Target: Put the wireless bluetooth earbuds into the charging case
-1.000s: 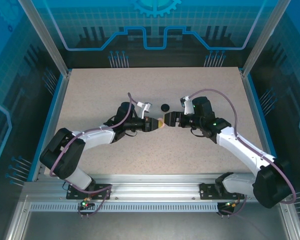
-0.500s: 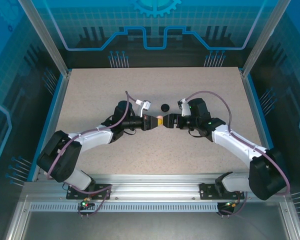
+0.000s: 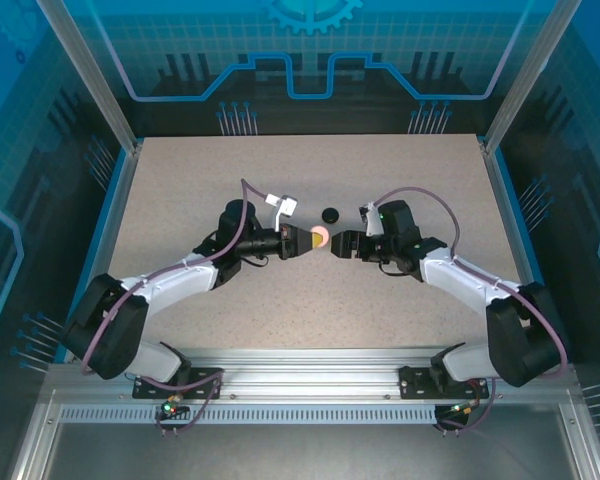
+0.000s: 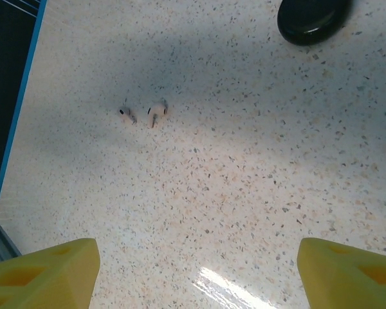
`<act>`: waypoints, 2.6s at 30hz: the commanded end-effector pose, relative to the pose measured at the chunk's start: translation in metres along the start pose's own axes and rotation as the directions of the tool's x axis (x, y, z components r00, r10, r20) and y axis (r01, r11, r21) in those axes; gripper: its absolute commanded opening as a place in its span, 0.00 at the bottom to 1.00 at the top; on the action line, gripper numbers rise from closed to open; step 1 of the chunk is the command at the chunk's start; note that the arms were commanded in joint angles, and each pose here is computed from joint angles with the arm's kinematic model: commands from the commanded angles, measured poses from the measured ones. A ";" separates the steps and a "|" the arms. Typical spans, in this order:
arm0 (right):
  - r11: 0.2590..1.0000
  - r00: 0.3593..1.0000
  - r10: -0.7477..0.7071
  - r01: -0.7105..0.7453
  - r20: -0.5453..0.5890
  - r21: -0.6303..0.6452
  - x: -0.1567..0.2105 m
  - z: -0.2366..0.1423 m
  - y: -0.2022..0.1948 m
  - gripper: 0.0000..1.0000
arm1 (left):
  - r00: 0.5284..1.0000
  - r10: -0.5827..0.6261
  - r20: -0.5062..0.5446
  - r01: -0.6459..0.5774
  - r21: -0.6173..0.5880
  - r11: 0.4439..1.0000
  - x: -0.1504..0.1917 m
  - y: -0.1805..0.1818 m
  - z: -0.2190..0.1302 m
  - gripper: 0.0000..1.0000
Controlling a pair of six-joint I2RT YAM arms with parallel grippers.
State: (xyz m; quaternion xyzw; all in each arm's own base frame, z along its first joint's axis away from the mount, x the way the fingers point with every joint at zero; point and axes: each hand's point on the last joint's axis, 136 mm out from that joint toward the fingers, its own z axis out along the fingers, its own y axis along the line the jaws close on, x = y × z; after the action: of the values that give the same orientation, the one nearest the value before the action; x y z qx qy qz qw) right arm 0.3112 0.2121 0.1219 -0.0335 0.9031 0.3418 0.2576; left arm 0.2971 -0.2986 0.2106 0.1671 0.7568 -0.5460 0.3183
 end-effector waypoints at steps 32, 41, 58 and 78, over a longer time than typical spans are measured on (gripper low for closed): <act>0.721 0.702 0.692 -0.668 0.165 -0.182 -0.052 -0.033 0.066 0.93 | 0.989 0.122 0.086 -0.110 -0.133 0.985 -0.012 0.012 0.018 0.00; 0.679 0.669 0.732 -0.698 0.129 -0.228 -0.057 -0.019 0.095 0.84 | 0.973 0.165 0.164 -0.134 -0.185 0.974 -0.026 0.014 0.018 0.00; 0.673 0.667 0.736 -0.702 0.114 -0.234 -0.058 -0.004 0.098 0.39 | 0.971 0.171 0.165 -0.142 -0.175 0.974 -0.027 0.011 0.020 0.00; 0.668 0.651 0.744 -0.717 0.150 -0.199 -0.054 -0.006 0.081 0.38 | 0.965 0.185 0.185 -0.150 -0.186 0.971 -0.030 0.009 0.014 0.36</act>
State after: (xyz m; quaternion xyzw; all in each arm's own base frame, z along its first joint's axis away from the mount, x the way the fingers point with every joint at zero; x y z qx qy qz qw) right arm 0.3316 0.2733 0.1980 0.3468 0.7877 0.4781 0.1751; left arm 0.3290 -0.3044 0.2024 0.1364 0.7680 -0.4601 0.4241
